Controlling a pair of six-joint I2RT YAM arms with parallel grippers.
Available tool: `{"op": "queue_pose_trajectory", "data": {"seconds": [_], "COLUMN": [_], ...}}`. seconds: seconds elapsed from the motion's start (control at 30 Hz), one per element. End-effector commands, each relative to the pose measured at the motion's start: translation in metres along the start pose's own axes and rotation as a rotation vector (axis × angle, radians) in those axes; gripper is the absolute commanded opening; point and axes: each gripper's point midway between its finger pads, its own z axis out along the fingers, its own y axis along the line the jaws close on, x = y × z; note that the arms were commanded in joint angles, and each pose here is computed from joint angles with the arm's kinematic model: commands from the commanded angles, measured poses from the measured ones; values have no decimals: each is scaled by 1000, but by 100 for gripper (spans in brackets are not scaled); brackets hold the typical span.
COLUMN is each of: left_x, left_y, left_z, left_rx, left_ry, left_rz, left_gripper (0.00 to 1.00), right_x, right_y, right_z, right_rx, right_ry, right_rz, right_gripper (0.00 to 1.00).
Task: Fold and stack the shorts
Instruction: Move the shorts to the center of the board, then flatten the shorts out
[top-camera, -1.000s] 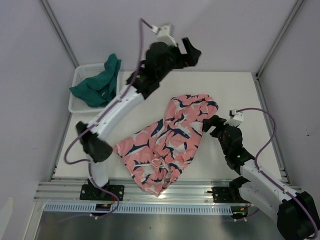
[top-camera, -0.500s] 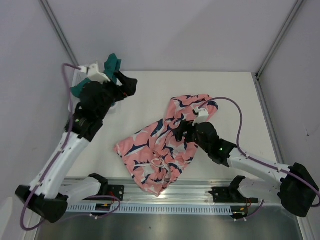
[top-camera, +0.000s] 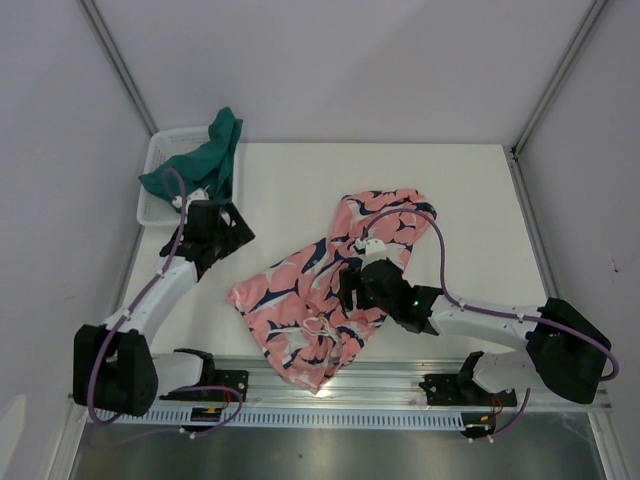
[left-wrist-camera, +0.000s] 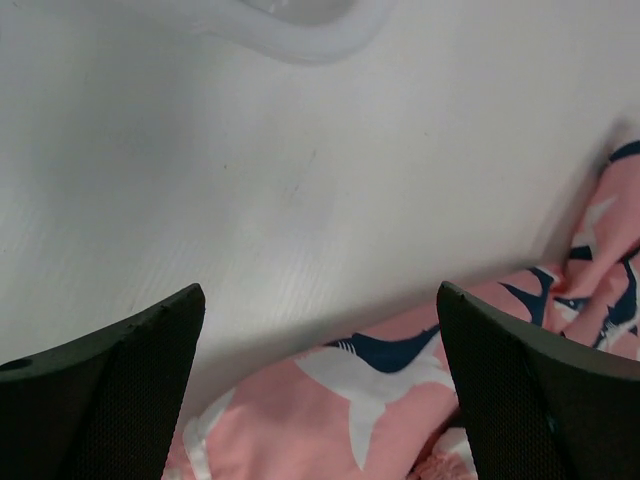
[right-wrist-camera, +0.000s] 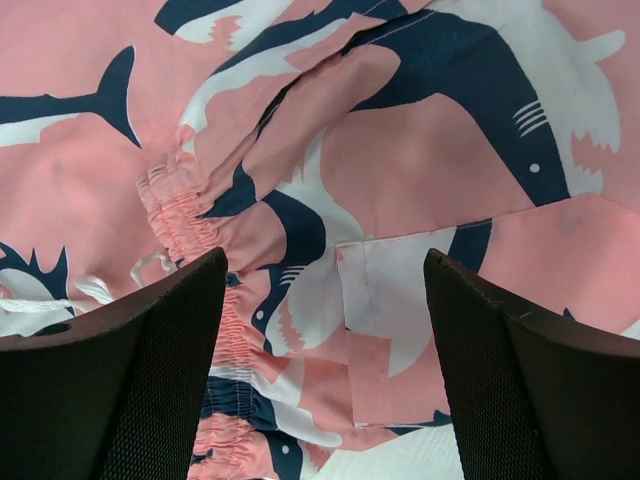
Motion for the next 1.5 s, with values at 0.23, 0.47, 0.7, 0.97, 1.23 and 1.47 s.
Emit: {"op": "queue_pose_trajectory", "data": {"seconds": [0.23, 0.47, 0.7, 0.97, 1.23, 1.47], "left_x": [-33, -92, -128, -126, -100, -86], "left_y": [23, 35, 49, 44, 18, -24], "left_z": [83, 107, 141, 127, 37, -23], "left_rx": [-113, -186, -183, -158, -65, 44], "left_ry": [36, -18, 0, -3, -128, -237], "left_rz": [-131, -175, -249, -241, -213, -127], "left_gripper": [98, 98, 95, 99, 99, 99], "right_x": [-19, 3, 21, 29, -11, -94], "right_y": [28, 54, 63, 59, 25, -78], "right_z": [5, -1, 12, 43, 37, -16], "right_rx": [-37, -74, 35, 225, 426, 249], "right_ry": [-33, 40, 75, 98, -23, -216], "right_rz": [-66, -190, -314, -435, -364, 171], "right_gripper": [81, 78, 76, 70, 0, 0]}}
